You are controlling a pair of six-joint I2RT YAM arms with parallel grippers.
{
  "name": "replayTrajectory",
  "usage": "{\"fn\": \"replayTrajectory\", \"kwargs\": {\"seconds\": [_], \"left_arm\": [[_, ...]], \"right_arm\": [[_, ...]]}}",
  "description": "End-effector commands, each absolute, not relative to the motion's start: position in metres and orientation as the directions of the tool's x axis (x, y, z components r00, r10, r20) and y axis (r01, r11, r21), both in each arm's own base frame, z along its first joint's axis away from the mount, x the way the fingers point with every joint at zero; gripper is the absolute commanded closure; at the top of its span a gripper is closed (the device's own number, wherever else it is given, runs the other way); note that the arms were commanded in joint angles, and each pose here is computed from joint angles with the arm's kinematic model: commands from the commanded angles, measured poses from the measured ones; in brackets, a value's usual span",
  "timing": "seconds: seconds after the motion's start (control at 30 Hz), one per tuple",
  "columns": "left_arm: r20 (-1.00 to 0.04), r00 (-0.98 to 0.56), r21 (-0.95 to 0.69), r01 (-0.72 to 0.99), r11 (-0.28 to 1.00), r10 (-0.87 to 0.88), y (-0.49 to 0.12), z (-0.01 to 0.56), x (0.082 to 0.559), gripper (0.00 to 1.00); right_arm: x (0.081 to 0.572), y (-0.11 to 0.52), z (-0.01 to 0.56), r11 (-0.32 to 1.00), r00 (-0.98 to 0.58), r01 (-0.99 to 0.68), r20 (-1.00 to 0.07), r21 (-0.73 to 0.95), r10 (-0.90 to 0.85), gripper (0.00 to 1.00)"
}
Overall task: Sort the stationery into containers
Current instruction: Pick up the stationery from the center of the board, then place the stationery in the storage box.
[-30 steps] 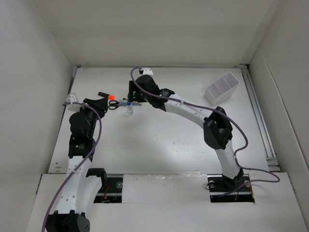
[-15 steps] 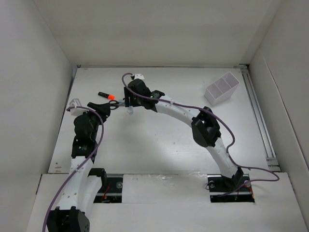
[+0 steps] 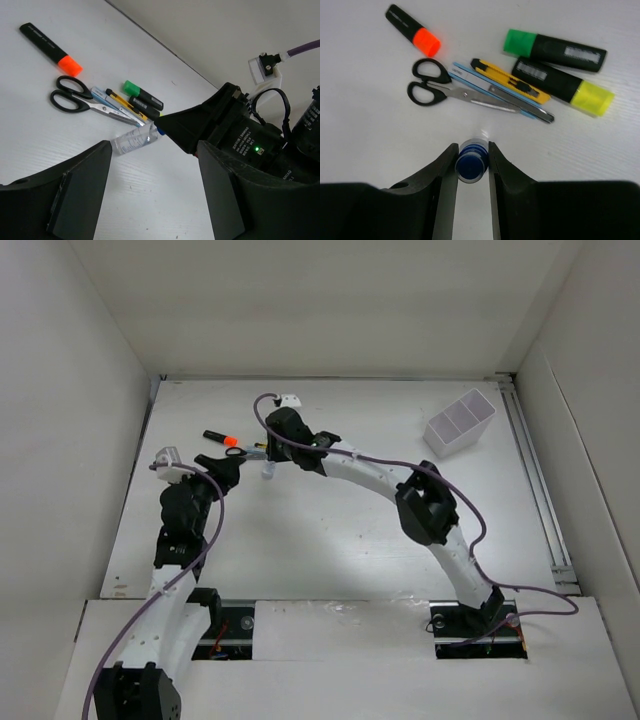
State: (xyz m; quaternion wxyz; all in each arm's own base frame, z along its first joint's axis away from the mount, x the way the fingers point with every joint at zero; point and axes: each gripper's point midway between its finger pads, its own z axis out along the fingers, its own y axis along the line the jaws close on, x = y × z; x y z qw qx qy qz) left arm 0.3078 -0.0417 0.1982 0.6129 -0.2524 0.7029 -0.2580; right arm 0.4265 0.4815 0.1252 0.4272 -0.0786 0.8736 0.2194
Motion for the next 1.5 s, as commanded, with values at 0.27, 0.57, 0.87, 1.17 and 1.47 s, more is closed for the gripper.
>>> {"fn": "replayTrajectory", "kwargs": {"seconds": [0.27, 0.57, 0.87, 1.17, 1.47], "left_arm": [[-0.759, -0.215, -0.649, 0.176, 0.74, -0.614, -0.081, 0.207, 0.314, 0.33], [-0.77, -0.223, -0.638, 0.236, 0.733, -0.598, -0.093, 0.218, 0.313, 0.32], [-0.769, -0.246, -0.639, 0.261, 0.724, -0.59, -0.102, 0.219, 0.313, 0.3], [-0.769, -0.257, -0.639, 0.275, 0.719, -0.585, -0.106, 0.219, 0.311, 0.3], [-0.769, -0.257, -0.639, 0.275, 0.719, -0.585, -0.106, 0.219, 0.311, 0.3]], "right_arm": [[0.478, 0.317, 0.272, 0.895, -0.392, -0.039, -0.83, 0.445, 0.396, 0.94], [0.526, 0.005, 0.295, 0.634, 0.038, 0.589, -0.801, 0.5, 0.597, 0.95], [0.528, -0.106, 0.297, 0.491, 0.156, 0.727, -0.811, 0.48, 0.563, 0.96], [0.536, -0.102, 0.261, 0.488, 0.106, 0.745, -0.803, 0.454, 0.586, 0.98], [0.537, -0.089, 0.245, 0.495, 0.081, 0.755, -0.81, 0.431, 0.581, 0.98]]}}
